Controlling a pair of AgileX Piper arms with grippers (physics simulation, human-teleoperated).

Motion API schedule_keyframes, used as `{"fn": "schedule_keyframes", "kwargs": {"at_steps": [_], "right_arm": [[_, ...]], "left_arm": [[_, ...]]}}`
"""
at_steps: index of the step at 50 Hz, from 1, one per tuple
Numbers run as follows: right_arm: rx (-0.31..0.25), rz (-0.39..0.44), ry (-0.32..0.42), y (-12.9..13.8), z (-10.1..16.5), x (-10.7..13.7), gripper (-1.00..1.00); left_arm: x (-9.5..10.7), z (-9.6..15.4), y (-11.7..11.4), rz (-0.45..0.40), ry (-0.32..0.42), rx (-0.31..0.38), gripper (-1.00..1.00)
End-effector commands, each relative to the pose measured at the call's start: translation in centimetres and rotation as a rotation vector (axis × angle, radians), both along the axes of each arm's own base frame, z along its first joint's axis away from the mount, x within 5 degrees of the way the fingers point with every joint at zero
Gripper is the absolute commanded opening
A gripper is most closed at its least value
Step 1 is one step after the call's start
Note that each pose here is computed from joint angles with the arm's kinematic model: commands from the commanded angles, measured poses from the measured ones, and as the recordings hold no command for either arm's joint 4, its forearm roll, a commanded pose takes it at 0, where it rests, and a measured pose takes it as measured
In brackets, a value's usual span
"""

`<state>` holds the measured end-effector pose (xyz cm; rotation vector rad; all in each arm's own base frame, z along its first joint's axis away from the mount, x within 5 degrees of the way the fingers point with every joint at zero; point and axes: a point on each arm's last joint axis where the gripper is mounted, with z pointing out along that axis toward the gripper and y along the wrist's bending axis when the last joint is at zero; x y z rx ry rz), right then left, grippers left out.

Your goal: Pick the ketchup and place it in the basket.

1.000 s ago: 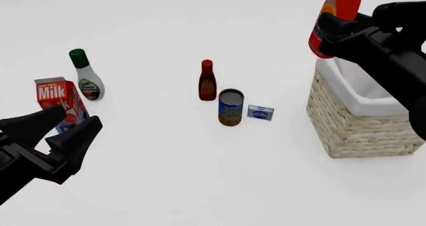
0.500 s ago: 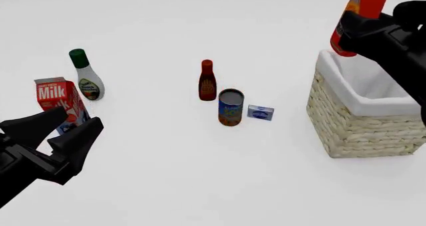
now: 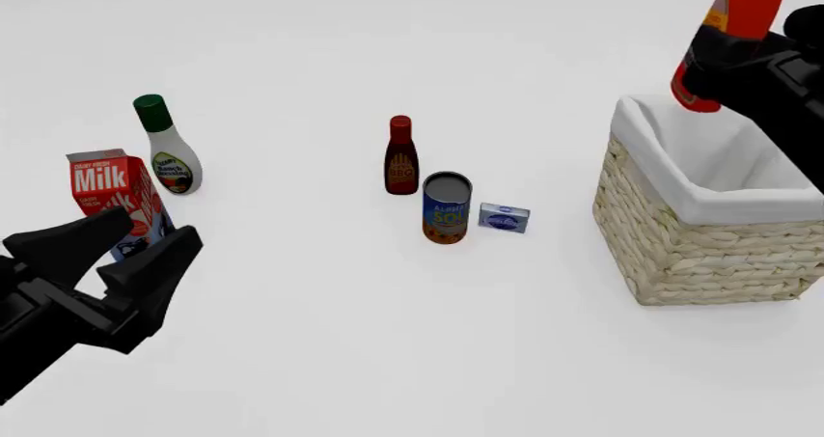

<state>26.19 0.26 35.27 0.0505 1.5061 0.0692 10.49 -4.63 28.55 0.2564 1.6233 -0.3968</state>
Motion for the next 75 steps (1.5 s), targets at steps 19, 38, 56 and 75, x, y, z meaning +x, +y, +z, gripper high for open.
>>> {"fn": "schedule_keyframes", "kwargs": {"at_steps": [19, 38, 56, 75], "right_arm": [[0.013, -0.116, 0.030, -3.2, -0.8, 1.7, -1.00], [0.014, -0.175, 0.070, -5.1, -2.5, 2.9, -1.00], [0.020, -0.234, 0.118, -7.2, -4.0, 4.0, -1.00], [0.007, -0.260, 0.186, -8.4, -5.6, 5.4, -1.00]], "left_arm": [[0.2, 0.1, -0.1, -0.001, -0.001, -0.006, 1.00], [0.3, -0.1, -0.2, -0.003, 0.000, -0.004, 1.00], [0.3, -0.1, -0.2, -0.005, -0.003, -0.008, 1.00], [0.4, -0.2, -0.3, -0.007, -0.003, -0.011, 1.00]]}}
